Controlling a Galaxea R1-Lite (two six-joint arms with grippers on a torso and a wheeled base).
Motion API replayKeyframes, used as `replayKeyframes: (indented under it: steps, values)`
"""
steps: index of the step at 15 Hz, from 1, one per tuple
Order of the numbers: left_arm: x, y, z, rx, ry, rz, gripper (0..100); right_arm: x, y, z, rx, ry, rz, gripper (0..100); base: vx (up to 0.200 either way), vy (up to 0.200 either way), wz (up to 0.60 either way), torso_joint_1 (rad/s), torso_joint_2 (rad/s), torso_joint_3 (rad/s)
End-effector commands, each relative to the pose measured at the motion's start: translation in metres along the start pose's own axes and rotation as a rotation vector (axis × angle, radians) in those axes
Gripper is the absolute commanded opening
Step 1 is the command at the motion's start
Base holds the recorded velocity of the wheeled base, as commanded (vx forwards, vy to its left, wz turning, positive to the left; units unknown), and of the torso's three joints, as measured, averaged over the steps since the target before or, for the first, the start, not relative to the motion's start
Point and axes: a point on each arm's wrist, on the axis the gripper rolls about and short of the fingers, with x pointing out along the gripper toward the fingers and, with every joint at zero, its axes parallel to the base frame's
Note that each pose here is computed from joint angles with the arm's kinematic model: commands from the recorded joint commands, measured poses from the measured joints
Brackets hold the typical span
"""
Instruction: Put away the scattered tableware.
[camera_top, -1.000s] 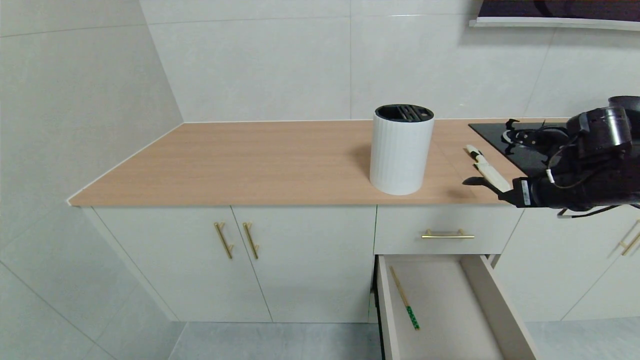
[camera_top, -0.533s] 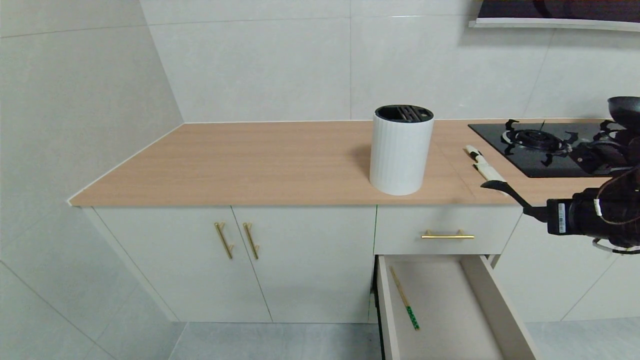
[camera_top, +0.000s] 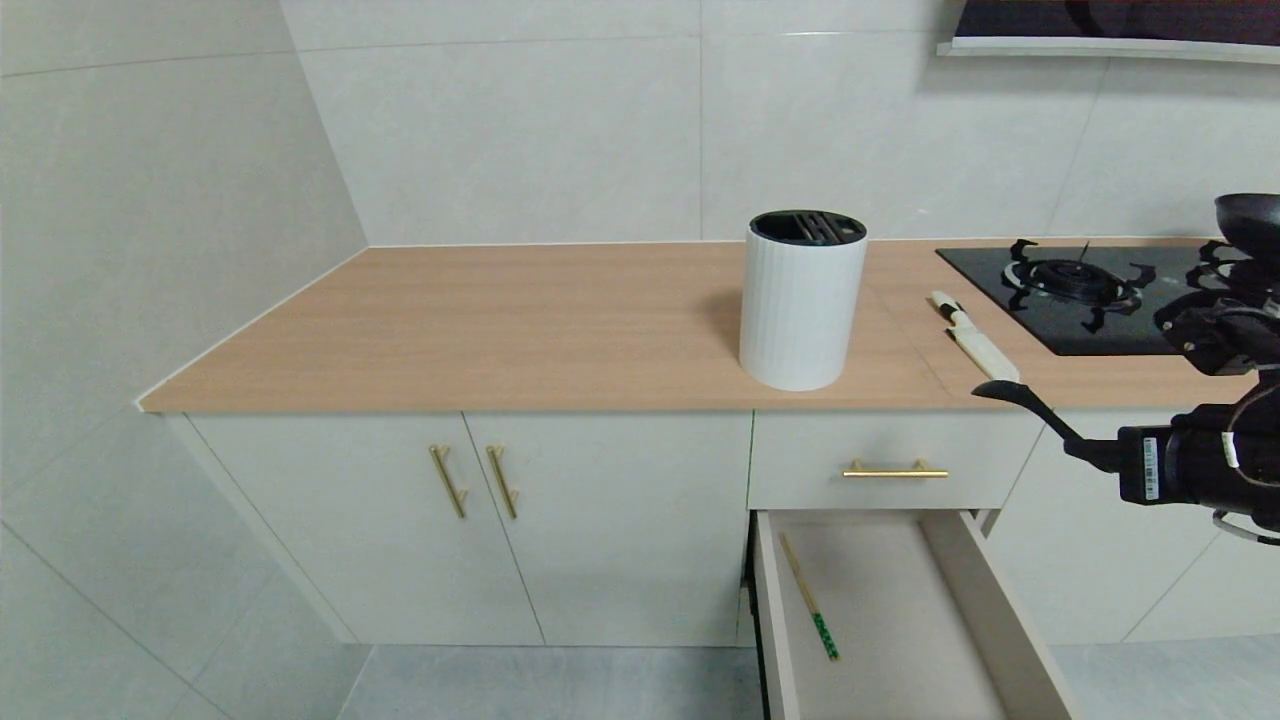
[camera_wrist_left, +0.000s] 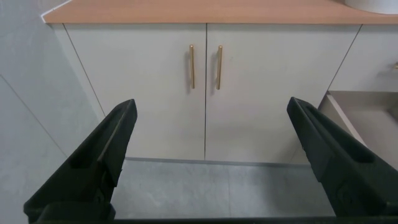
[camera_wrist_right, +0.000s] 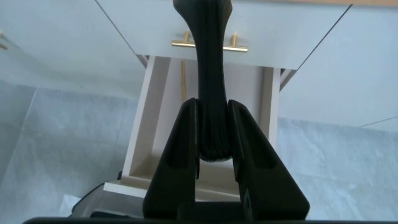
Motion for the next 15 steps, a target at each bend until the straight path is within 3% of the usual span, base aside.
replayKeyframes:
  steps: [1,9,15]
  values:
    - [0.0,0.0,0.0,0.0,0.001,0.001,100,-0.002,0.0,0.0,-0.001,-0.005,0.001,0,0.0,0.0,0.0,-0.056,0.14,0.095]
    - [0.0,0.0,0.0,0.0,0.001,0.001,100,0.016,0.003,-0.008,-0.028,0.057,0.019,0,0.0,0.0,0.0,-0.19,0.45,0.26]
    - [0.0,0.0,0.0,0.0,0.001,0.001,100,0.058,0.006,-0.009,-0.072,0.013,0.036,0,0.0,0.0,0.0,-0.186,0.48,0.29]
